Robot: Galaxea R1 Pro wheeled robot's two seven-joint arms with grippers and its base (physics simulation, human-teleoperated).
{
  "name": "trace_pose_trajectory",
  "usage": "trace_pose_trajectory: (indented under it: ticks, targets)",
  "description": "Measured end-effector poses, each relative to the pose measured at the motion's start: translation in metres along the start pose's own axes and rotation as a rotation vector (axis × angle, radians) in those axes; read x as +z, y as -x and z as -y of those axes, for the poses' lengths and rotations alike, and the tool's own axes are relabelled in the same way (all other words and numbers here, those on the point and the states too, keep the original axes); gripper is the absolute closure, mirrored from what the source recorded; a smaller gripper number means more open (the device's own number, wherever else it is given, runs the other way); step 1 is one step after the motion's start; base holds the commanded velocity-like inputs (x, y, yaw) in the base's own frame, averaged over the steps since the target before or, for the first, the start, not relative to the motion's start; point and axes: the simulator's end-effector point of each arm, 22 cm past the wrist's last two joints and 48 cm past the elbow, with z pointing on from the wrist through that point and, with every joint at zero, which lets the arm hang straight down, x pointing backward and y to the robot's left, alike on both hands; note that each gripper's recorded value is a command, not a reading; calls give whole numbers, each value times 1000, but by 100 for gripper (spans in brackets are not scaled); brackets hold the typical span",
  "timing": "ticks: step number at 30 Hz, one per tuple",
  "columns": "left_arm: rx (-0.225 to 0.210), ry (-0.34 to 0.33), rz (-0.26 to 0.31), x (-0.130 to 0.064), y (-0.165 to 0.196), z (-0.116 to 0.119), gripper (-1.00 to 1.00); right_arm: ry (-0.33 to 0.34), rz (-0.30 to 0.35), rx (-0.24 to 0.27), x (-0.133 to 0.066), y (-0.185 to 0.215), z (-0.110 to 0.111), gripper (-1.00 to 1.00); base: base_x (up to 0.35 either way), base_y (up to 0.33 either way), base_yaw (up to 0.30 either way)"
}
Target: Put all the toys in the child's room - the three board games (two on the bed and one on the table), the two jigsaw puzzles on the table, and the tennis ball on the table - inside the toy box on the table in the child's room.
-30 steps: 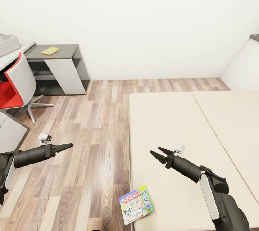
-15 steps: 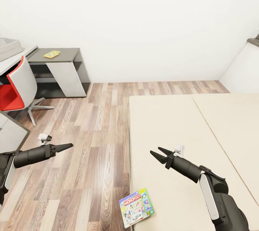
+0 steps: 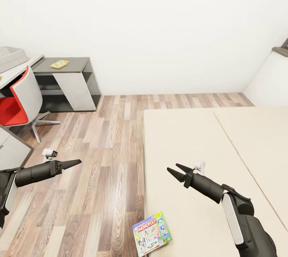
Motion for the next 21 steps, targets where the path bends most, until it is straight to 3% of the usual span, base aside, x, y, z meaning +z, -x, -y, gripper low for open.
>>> trace_pose_trajectory:
  ticks: [21]
  targets:
    - [31, -10, 13, -4, 8, 16, -100, 11, 19, -27, -3, 13, -12, -100, 0, 0, 0]
